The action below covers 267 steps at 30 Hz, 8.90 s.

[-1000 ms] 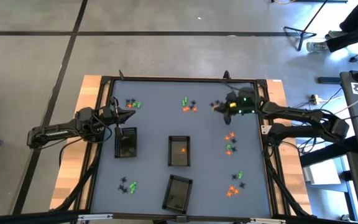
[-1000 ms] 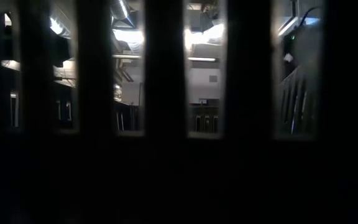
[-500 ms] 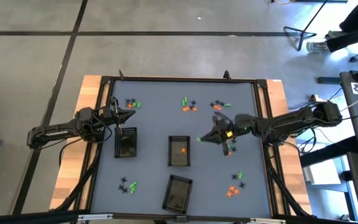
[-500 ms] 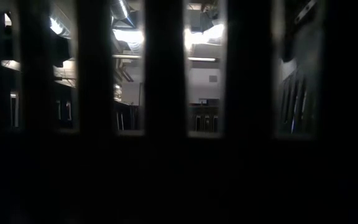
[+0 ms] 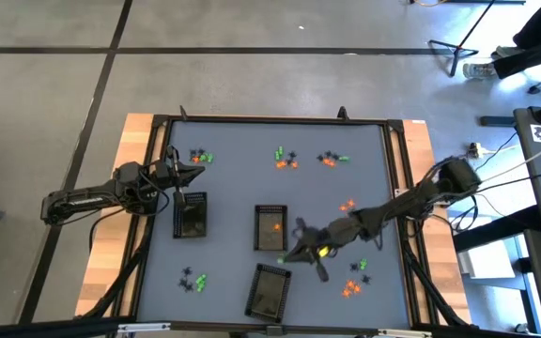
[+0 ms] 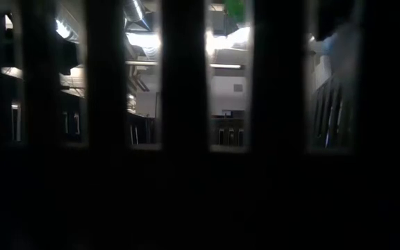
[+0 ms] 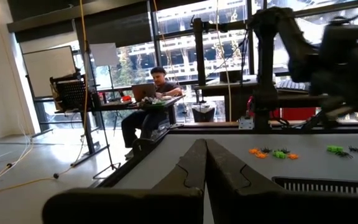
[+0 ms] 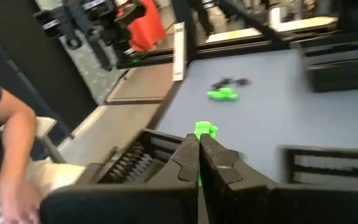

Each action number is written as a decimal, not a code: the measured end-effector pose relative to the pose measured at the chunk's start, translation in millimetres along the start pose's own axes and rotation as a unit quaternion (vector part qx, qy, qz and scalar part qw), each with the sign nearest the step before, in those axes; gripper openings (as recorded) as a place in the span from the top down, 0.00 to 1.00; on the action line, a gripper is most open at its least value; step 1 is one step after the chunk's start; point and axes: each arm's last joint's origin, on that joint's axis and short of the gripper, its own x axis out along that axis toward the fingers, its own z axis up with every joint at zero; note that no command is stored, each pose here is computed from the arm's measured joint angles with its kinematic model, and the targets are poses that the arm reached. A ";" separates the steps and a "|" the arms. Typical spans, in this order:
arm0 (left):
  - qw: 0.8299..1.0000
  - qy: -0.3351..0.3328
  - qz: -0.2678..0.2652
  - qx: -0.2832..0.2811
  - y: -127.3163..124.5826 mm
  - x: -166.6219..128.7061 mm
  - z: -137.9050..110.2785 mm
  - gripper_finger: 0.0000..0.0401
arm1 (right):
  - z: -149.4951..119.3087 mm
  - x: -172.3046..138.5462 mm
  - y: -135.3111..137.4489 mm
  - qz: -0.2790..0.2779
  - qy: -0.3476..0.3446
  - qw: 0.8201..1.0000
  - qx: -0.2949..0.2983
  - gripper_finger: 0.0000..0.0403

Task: Sort Halloween decoration
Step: Put the green toy skeleton into the bottom black basket, then put the black spider toy into the top left black basket

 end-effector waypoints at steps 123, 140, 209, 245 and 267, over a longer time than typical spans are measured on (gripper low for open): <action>0.803 0.580 -0.070 -0.116 -165.5 28.1 70.2 1.00 | -6.9 -55.8 37.2 -0.327 0.086 0.941 -0.026 0.52; 0.753 0.616 -0.194 -0.122 -204.3 -10.2 31.2 1.00 | -5.2 -102.9 11.5 -0.300 -0.020 0.952 -0.058 0.52; 0.739 0.649 -0.128 -0.122 -211.4 -13.3 11.9 0.77 | -4.8 -105.1 14.1 -0.248 -0.004 0.967 -0.053 0.52; 0.740 0.661 -0.087 -0.093 -225.9 -22.6 -14.8 0.54 | -4.8 -105.1 14.1 -0.248 -0.004 0.967 -0.053 0.52; 0.740 0.662 -0.083 -0.088 -224.7 -23.0 -15.1 0.83 | -4.9 -105.1 14.2 -0.247 -0.004 0.967 -0.053 0.52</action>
